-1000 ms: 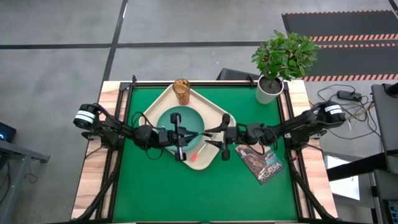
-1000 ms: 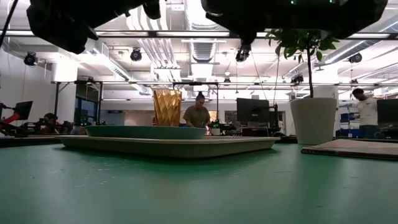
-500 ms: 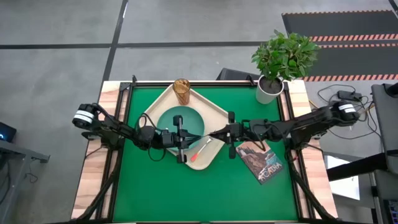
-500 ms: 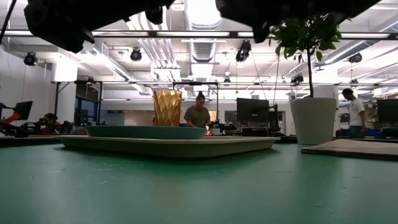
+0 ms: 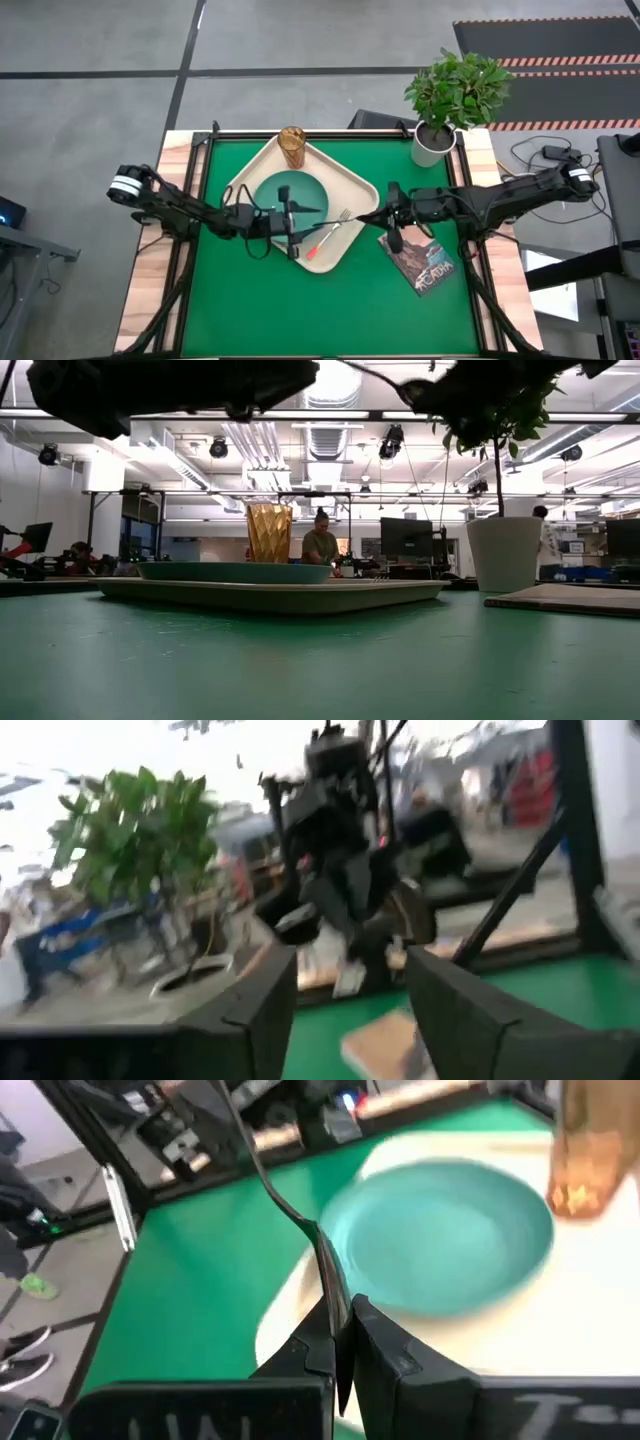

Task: Pick and place plate/cup/fork/spoon on tray
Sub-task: Put the black spoon on the white tray to the left of the green plate

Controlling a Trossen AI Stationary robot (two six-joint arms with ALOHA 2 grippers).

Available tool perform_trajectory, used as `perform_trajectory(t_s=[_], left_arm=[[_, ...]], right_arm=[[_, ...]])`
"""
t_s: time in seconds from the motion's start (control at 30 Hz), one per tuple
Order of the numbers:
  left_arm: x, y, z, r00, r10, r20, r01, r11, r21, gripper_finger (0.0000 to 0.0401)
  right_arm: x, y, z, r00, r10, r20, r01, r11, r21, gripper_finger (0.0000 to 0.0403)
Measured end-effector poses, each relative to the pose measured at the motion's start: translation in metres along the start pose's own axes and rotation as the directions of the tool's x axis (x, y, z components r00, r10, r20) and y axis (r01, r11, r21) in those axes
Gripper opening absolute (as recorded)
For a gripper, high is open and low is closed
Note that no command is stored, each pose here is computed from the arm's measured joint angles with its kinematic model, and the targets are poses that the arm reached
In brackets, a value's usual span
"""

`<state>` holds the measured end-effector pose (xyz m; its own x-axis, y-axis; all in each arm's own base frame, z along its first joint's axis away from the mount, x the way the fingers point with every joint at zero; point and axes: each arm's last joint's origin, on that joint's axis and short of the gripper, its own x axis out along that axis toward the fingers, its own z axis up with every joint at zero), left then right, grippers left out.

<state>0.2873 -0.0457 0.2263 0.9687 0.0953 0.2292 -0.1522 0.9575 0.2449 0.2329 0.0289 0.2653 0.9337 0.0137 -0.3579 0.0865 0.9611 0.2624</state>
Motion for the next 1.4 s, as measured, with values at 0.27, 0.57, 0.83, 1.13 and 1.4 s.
perform_trajectory(t_s=[0.27, 0.57, 0.83, 1.13, 1.4], left_arm=[[-0.007, 0.007, 0.012, 0.988, 0.028, -0.154, -0.023, 0.999, 0.033, 0.0196], [-0.011, 0.017, 0.044, 0.977, 0.015, -0.211, -0.007, 0.999, 0.038, 0.0196], [0.021, 0.001, 0.040, 0.970, 0.001, -0.244, 0.008, 0.999, 0.036, 0.0196], [0.078, -0.026, 0.026, 0.836, 0.174, -0.520, 0.015, 0.941, 0.338, 0.0196], [0.083, -0.031, 0.021, 0.767, 0.338, -0.545, -0.058, 0.883, 0.467, 0.0173]], right_arm=[[-0.010, -0.004, -0.007, 0.993, -0.044, -0.110, 0.056, 0.992, 0.113, 0.0008], [-0.005, 0.001, 0.006, 0.926, -0.154, -0.344, 0.211, 0.968, 0.135, 0.0008], [0.016, 0.010, 0.035, 0.920, -0.180, -0.349, 0.235, 0.965, 0.120, 0.0008], [0.038, 0.006, 0.054, 0.865, -0.182, -0.469, 0.273, 0.952, 0.134, 0.0008], [0.049, -0.001, 0.056, 0.856, -0.151, -0.495, 0.269, 0.947, 0.176, 0.0008]])
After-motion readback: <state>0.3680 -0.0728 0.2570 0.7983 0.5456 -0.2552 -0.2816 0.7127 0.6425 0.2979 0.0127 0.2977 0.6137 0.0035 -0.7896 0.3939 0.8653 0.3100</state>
